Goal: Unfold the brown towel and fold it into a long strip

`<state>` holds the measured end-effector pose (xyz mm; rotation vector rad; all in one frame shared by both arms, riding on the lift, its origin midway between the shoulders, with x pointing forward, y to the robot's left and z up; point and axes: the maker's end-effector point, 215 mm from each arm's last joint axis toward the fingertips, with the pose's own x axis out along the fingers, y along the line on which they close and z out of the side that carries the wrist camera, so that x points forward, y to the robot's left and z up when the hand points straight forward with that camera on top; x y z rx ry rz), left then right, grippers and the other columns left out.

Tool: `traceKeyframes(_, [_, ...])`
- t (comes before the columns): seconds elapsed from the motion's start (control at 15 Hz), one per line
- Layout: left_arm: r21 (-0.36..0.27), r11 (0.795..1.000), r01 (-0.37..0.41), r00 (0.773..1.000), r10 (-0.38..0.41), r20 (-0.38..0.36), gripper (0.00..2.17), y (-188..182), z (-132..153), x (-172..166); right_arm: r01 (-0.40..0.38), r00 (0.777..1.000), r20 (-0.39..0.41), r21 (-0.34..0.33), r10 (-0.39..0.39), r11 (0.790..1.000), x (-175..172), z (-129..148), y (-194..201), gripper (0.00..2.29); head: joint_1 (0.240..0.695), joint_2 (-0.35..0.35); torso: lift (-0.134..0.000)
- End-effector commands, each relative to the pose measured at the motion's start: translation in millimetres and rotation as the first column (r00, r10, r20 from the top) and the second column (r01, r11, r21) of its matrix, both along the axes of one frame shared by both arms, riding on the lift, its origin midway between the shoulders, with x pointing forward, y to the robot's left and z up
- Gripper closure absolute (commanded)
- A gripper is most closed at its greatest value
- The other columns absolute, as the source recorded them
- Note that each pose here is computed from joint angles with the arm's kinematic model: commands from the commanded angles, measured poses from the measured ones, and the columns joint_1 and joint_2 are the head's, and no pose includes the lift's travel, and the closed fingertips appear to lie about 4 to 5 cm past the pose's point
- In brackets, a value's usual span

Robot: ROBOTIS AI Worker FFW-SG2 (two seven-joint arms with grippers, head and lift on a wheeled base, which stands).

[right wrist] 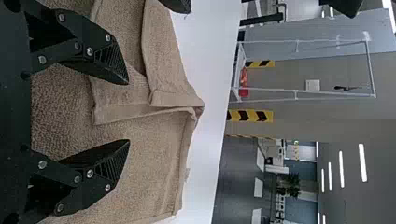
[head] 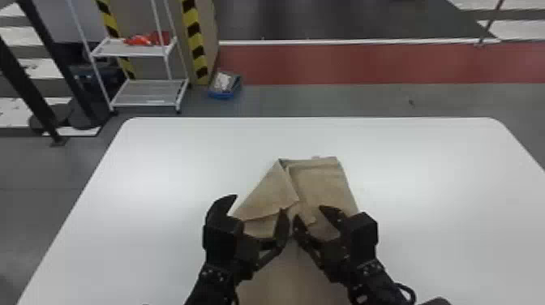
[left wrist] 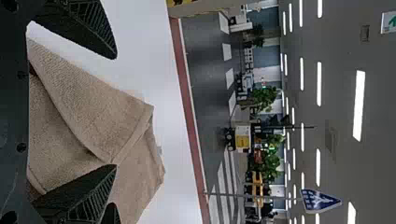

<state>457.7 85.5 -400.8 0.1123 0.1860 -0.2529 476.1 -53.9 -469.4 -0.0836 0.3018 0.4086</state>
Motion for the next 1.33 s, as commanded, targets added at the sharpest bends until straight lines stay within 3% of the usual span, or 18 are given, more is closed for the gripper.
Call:
traceKeyframes(0.0, [0.001,1.000,0.000,1.000,0.000,-0.004,0.04,0,-2,0,0.004,1.000,-0.025,-0.012,-0.004,1.000,6,-9,-3,0.52,0.695,0.038,-0.114])
traceKeyframes(0.53, [-0.001,1.000,0.002,1.000,-0.002,-0.014,0.04,1,-9,11,-0.003,1.000,-0.005,0.006,0.003,1.000,8,1,1,0.76,0.695,0.037,-0.114])
traceKeyframes(1.27, [-0.003,1.000,0.002,1.000,-0.002,-0.026,0.04,2,-13,15,0.003,0.999,-0.047,-0.005,-0.004,1.000,6,-11,-4,0.77,0.695,0.034,-0.114])
